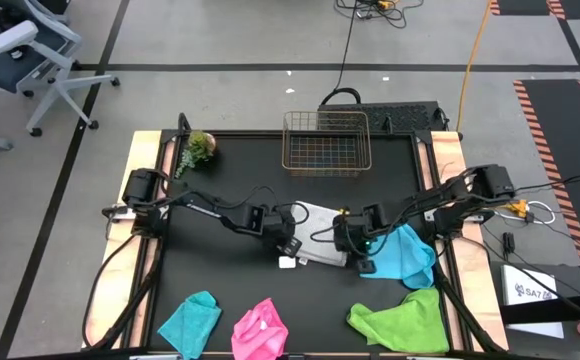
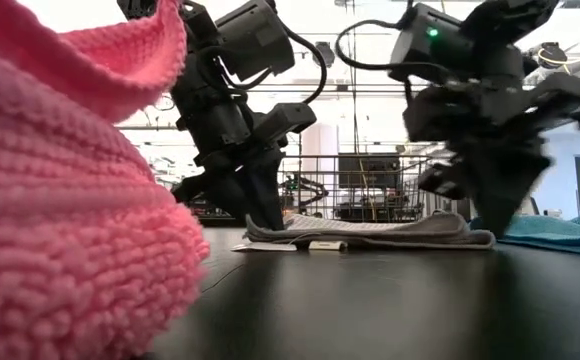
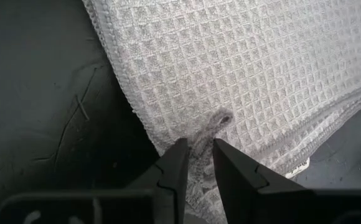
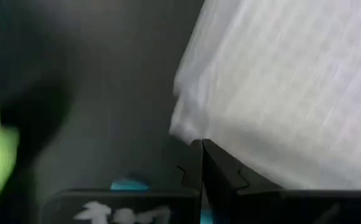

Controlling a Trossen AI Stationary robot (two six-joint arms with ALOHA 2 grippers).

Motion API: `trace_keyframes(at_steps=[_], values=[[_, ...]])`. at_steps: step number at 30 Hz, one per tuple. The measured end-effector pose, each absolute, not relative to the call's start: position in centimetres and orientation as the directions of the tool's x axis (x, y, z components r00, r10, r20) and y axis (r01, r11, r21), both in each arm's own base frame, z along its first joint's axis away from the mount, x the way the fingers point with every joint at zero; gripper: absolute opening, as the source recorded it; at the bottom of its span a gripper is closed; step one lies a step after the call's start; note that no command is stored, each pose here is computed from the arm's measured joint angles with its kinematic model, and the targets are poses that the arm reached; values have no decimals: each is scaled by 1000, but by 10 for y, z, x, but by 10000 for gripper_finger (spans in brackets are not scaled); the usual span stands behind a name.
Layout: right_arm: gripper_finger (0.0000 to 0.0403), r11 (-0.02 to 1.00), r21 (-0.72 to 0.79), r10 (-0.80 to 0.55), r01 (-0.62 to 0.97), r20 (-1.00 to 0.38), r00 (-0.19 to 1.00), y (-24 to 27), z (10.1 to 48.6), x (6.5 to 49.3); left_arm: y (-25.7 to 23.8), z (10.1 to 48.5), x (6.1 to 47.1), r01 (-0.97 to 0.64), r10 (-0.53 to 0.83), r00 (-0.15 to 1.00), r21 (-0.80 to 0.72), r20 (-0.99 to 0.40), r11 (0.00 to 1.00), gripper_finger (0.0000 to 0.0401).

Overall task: Fold microfiber towels
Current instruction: Fold the gray towel

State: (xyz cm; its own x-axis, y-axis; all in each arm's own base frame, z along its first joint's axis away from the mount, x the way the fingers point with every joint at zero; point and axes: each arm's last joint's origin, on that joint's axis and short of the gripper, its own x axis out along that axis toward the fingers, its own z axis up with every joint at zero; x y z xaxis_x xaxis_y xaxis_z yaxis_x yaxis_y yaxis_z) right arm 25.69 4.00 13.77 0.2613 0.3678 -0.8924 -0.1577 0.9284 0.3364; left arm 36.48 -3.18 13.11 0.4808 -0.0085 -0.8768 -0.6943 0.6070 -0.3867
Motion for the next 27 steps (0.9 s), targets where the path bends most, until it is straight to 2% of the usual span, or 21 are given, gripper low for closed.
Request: trace_keyframes(at_steps=[5,12,21,27], values=[[0,939,308,341,-154,-895,289,38,149,252,-32,131,365,-694,-4,483,-386,-876,608,81],[0,960,230,278,-159,-840,466,32,167,261,-32,131,367,-688,-3,500,-399,-866,606,81],[0,975,169,218,-142,-831,511,26,163,269,-31,131,367,-694,-10,500,-408,-866,593,81],[0,981,154,193,-120,-857,478,26,152,271,-32,131,367,-692,-14,502,-411,-865,594,82]])
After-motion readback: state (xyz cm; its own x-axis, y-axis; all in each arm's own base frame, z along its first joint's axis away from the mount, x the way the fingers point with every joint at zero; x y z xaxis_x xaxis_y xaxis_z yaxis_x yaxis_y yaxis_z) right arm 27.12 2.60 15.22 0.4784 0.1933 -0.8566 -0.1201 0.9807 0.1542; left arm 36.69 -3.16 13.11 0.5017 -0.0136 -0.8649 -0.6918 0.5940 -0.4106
